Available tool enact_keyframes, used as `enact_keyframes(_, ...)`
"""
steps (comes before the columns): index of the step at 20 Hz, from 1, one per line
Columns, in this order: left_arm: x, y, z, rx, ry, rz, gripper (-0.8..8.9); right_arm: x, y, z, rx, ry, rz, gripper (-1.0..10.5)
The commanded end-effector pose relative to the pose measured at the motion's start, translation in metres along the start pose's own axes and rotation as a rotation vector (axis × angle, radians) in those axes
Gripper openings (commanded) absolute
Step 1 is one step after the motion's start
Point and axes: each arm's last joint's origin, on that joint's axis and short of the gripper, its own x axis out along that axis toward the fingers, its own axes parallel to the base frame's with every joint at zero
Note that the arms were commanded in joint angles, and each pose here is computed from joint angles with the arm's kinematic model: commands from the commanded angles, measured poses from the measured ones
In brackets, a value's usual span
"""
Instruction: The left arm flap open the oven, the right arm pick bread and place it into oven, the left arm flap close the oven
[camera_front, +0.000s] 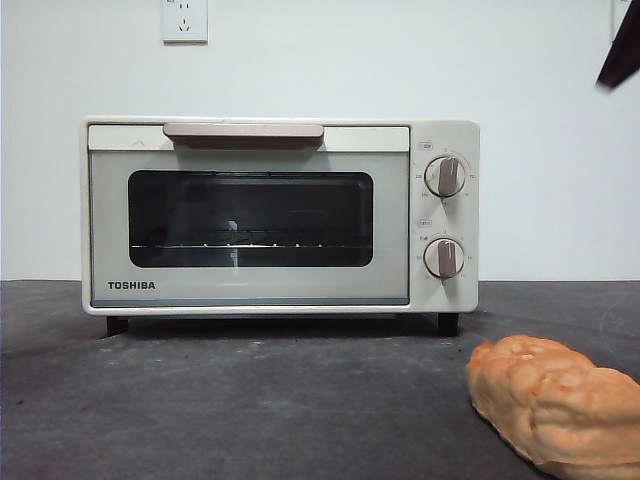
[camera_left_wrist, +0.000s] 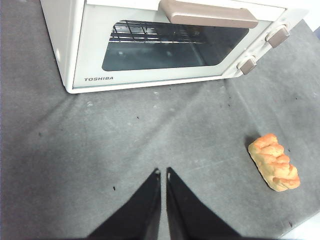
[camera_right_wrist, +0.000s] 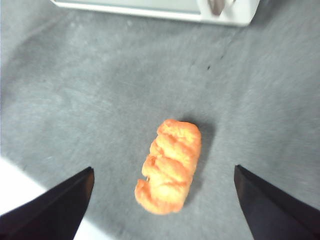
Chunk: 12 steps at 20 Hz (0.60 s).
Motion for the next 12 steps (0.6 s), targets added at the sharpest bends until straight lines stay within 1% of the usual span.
enact_keyframes(1,-0.003,-0.002,0.005,0.028,-0.019,-0.005,0.16,0.017,0.001,-0.008,0.049,0.010,0.007,4.5)
enact_keyframes(4,-0.003,-0.002,0.005,0.028,-0.019,-0.005,0.16,0.044,0.003,-0.025,0.050,0.044,-0.023,4.5)
enact_keyframes(6,-0.003,-0.002,0.005,0.028,-0.019,-0.005,0.16,0.060,0.006,-0.033,0.033,0.066,-0.051,4.5)
enact_keyframes(10,-0.003,-0.002,0.005,0.028,-0.018,-0.004,0.16,0.085,0.017,-0.035,-0.026,0.076,-0.128,4.6)
enact_keyframes(12,-0.003,-0.002,0.005,0.028,-0.018,-0.005,0.16,0.098,0.019,-0.035,-0.031,0.085,-0.162,4.6)
